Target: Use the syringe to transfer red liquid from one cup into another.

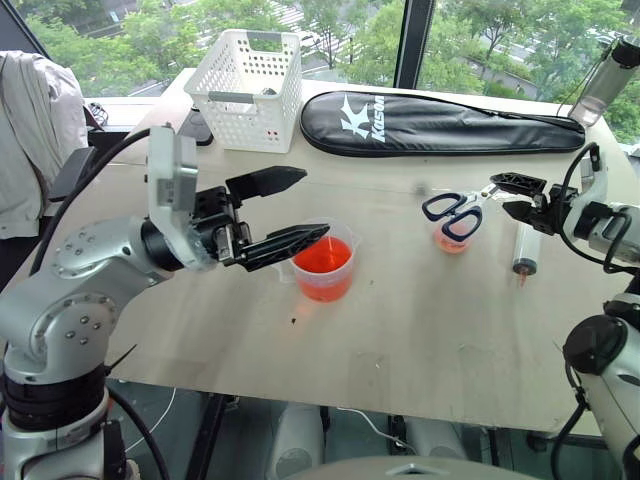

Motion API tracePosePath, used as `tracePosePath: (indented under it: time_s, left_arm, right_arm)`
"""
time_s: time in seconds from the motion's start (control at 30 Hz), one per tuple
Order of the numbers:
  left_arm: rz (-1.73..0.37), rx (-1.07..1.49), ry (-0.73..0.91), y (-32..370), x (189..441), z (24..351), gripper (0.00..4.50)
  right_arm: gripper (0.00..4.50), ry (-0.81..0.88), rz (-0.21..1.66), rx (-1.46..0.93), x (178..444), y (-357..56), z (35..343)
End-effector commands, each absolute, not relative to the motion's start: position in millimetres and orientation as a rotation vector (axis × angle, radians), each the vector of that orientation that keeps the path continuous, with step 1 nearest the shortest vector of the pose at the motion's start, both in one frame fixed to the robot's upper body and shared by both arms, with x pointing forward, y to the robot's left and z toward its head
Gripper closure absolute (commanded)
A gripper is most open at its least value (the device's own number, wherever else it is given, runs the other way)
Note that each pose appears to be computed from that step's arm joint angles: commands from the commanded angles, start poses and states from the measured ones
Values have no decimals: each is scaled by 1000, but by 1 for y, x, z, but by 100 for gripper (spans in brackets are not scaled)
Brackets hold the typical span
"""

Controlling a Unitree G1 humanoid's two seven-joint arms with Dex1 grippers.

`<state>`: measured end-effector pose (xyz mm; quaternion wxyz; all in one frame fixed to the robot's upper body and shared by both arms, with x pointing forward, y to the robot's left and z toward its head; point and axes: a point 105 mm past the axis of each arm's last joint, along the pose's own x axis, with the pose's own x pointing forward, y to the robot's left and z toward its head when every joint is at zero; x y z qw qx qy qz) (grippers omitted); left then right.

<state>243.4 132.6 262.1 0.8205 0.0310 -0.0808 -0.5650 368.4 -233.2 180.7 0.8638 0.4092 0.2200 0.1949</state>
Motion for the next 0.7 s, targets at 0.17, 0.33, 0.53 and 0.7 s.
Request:
tracePosePath:
  time_s: [0.17,0.33,0.53,0.7]
  left_arm:
    - [-1217,114,-218,129,236,271,4]
    - [-1209,122,-222,129,235,272,4]
    - [-1195,134,-220,131,235,272,0]
    - [-1184,138,-218,133,235,273,0]
  right_arm:
    - [0,324,395,888,381,-236,195]
    - [0,321,408,910,385,-229,189]
    - [120,311,411,918,388,-224,184]
    - [341,268,409,954,391,-225,184]
